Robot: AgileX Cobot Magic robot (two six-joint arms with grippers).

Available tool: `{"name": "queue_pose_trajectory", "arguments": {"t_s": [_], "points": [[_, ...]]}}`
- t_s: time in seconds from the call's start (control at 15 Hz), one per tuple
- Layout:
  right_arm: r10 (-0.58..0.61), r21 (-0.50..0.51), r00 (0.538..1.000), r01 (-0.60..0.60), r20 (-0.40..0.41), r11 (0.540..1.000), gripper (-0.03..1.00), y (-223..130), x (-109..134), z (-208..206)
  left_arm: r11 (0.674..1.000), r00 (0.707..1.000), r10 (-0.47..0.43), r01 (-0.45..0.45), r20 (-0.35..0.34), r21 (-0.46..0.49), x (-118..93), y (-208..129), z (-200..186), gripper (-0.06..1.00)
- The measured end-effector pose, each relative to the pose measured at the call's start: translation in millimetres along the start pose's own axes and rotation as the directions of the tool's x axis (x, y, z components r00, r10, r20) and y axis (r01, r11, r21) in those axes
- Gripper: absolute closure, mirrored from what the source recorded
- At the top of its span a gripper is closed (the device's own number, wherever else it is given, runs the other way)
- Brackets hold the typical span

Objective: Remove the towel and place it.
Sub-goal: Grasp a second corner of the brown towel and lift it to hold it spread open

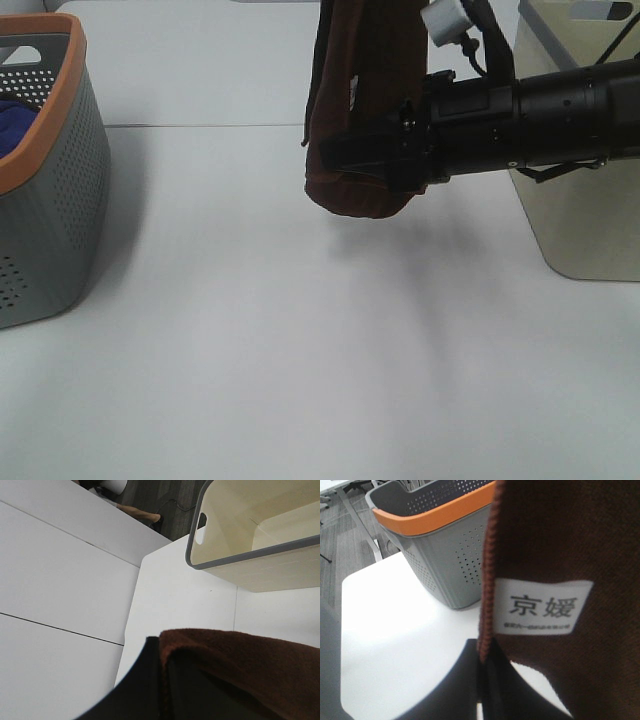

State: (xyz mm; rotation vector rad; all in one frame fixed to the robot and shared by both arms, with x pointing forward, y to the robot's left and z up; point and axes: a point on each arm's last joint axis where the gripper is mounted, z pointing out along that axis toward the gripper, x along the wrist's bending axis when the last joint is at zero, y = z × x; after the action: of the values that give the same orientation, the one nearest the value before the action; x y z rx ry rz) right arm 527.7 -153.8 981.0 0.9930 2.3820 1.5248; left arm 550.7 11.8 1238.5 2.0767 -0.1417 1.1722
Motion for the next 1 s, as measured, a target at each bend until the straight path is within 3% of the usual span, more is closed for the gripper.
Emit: {"name": "queue_pose_trajectory", "arguments": {"t_s": [0.13,0.33,0.4,0.47,0.53,0.6,0.73,0.87,1.0], "points": [[0.022,-0.004,1.0,-0.022,0.008,1.0,0.94,10,8,-14,0.999,0.999,-0.032,0.032,0.011,0.008,-1,-1,0,0.94],[0.014,0.076,0.998,-0.019,0.06,0.997,0.94,14,16,-33,0.993,0.994,-0.106,0.104,0.035,0.065,-4,-7,2,0.94],[0.0,0.112,0.996,-0.01,0.087,0.994,0.94,14,18,-40,0.986,0.991,-0.136,0.133,0.021,0.106,-3,-13,3,0.94],[-0.064,0.171,0.989,0.041,0.13,0.984,0.94,17,24,-57,0.958,0.979,-0.202,0.202,-0.023,0.202,-2,-24,6,0.94],[-0.064,0.171,0.989,0.041,0.13,0.984,0.94,17,24,-57,0.958,0.979,-0.202,0.202,-0.023,0.202,-2,-24,6,0.94],[-0.174,0.199,0.967,0.136,0.188,0.971,0.94,23,30,-77,0.92,0.962,-0.264,0.273,-0.072,0.281,-1,-33,5,0.94],[-0.248,0.197,0.934,0.2,0.256,0.96,0.94,31,32,-91,0.877,0.935,-0.343,0.355,-0.094,0.323,-3,-37,3,0.94],[-0.338,0.209,0.894,0.285,0.295,0.935,0.94,43,29,-97,0.855,0.92,-0.378,0.39,-0.105,0.343,-4,-39,3,0.94],[-0.438,0.198,0.812,0.39,0.387,0.899,0.94,63,23,-104,0.843,0.915,-0.381,0.402,-0.13,0.358,-2,-46,7,0.94]]}}
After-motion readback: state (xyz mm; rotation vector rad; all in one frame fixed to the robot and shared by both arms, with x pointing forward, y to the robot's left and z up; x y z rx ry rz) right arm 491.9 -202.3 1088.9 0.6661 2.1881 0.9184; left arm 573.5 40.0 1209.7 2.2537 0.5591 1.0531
